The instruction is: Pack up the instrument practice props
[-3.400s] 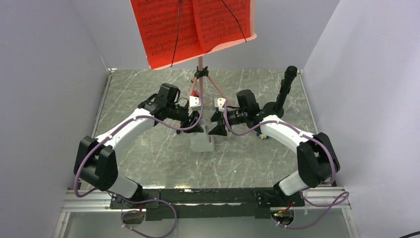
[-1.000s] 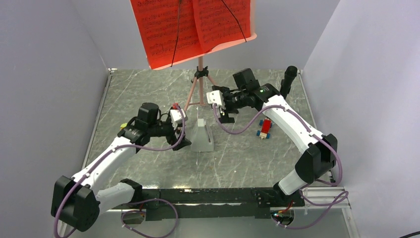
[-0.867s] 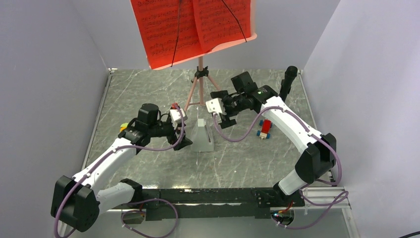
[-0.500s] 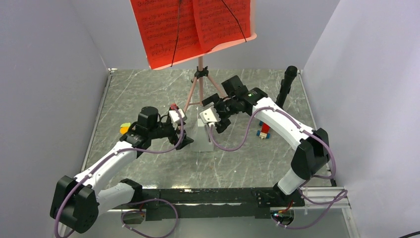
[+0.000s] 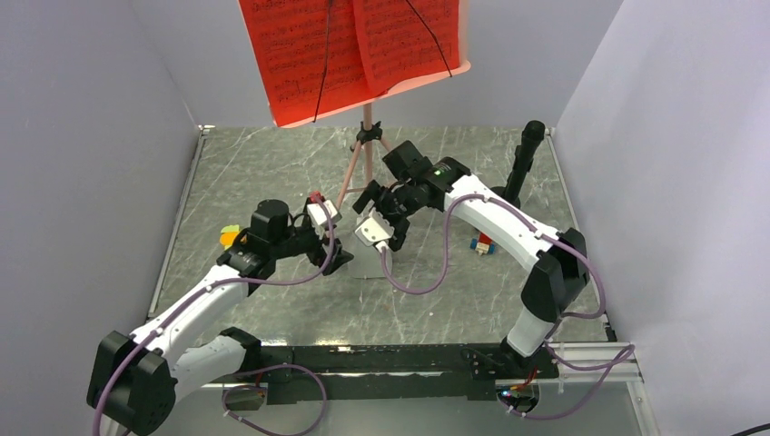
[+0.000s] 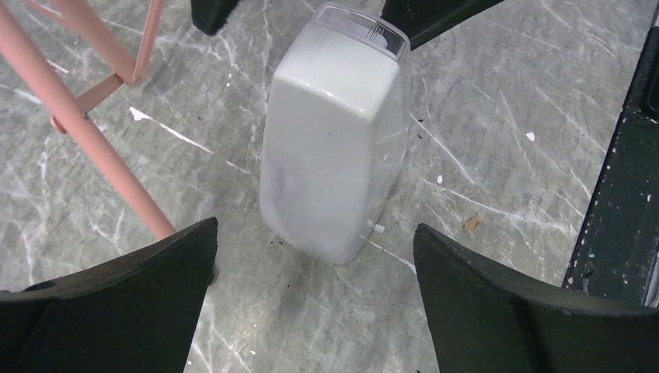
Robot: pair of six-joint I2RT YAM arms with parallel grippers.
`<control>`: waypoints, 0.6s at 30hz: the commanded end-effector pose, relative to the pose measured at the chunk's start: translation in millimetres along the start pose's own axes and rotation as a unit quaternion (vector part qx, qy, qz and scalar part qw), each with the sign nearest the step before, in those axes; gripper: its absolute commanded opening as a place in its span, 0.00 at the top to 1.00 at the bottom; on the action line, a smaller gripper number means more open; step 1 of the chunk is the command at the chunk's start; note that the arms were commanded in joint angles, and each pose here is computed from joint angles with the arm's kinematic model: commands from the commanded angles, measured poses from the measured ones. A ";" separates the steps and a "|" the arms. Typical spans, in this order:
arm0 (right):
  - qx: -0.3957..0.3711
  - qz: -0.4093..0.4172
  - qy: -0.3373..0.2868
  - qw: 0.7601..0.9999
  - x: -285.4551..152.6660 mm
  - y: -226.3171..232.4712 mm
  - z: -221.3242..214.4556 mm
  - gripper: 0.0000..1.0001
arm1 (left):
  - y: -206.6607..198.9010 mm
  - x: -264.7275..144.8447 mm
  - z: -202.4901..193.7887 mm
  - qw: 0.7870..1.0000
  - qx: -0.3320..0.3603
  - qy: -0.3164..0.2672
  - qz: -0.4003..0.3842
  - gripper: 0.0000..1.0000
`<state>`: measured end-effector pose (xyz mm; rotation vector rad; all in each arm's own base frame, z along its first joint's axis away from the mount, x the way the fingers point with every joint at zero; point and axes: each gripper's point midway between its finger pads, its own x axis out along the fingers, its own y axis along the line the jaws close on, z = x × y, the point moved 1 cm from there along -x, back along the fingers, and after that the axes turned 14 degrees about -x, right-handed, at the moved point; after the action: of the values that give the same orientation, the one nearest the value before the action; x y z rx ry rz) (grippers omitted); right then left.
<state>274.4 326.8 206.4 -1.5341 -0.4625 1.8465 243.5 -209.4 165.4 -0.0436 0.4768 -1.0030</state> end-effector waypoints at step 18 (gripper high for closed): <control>0.052 0.129 -0.105 0.985 9.5 9.1 34.0 0.34 | 13.1 -19.5 -10.9 0.998 -0.008 -0.004 0.057 0.01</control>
<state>254.0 331.1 195.7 -1.5152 -0.3564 2.1314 231.7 -184.4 153.4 -0.0336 0.5146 -0.9074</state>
